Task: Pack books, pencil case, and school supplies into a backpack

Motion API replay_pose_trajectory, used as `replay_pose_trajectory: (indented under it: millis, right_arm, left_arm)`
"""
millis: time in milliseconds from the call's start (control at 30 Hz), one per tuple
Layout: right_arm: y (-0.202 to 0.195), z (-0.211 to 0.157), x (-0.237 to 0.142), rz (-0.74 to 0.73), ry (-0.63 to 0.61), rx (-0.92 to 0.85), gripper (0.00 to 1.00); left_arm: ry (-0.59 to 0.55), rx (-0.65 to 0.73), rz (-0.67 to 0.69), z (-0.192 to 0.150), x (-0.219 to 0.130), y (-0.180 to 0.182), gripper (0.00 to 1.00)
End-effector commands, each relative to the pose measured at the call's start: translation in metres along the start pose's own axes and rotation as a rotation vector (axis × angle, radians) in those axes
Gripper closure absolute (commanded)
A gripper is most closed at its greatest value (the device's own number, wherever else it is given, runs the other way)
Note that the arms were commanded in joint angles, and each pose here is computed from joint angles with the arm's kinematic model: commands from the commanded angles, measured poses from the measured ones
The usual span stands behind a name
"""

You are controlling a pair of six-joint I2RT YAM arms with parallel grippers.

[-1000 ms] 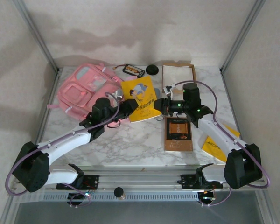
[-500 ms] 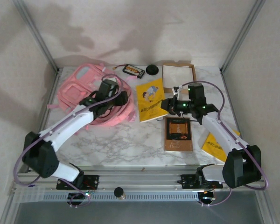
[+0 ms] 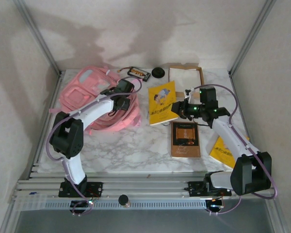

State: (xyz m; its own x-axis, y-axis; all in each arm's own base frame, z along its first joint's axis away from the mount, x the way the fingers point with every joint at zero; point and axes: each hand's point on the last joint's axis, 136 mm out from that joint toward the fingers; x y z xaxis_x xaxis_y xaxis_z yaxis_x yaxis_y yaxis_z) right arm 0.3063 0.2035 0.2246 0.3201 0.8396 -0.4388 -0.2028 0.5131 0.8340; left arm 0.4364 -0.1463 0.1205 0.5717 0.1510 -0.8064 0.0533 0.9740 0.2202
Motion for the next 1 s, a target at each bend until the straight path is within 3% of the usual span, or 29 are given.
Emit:
replay_pose_trajectory:
  millis: [0, 200, 500, 667, 800, 967]
  right_arm:
    - [0.029, 0.013, -0.012, 0.063, -0.038, -0.089, 1.0]
    - [0.027, 0.018, -0.012, 0.051, -0.038, -0.092, 1.0]
    - [0.024, 0.02, -0.008, 0.054, -0.034, -0.082, 1.0]
    - [0.025, 0.022, -0.008, 0.053, -0.04, -0.085, 1.0]
    - [0.024, 0.022, -0.007, 0.052, -0.039, -0.086, 1.0]
    - [0.023, 0.023, -0.004, 0.058, -0.029, -0.081, 1.0]
  left_arm:
    - [0.054, 0.084, 0.014, -0.008, 0.016, -0.005, 0.37]
    - [0.09, 0.142, 0.052, -0.005, 0.043, -0.01, 0.39]
    - [0.123, 0.171, 0.092, -0.001, 0.072, 0.003, 0.62]
    - [0.102, 0.18, 0.059, 0.01, 0.071, 0.006, 0.78]
    - [0.073, 0.198, 0.043, 0.023, 0.062, 0.008, 0.99]
    - [0.024, 0.22, 0.026, 0.043, 0.036, 0.012, 1.0]
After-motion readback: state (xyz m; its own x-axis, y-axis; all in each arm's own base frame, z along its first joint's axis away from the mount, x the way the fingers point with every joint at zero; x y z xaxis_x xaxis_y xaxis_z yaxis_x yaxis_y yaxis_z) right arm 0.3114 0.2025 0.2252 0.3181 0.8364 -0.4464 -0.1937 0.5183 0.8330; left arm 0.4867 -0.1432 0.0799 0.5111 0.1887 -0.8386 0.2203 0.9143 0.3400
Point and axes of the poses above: each hand's point on the last joint's axis, 136 mm out from that joint toward the fingers, its own x axis out along the fingers, its own y axis along the line the jaws close on, z = x × y, and after that the axes turned 2 degrees about -x, right-handed
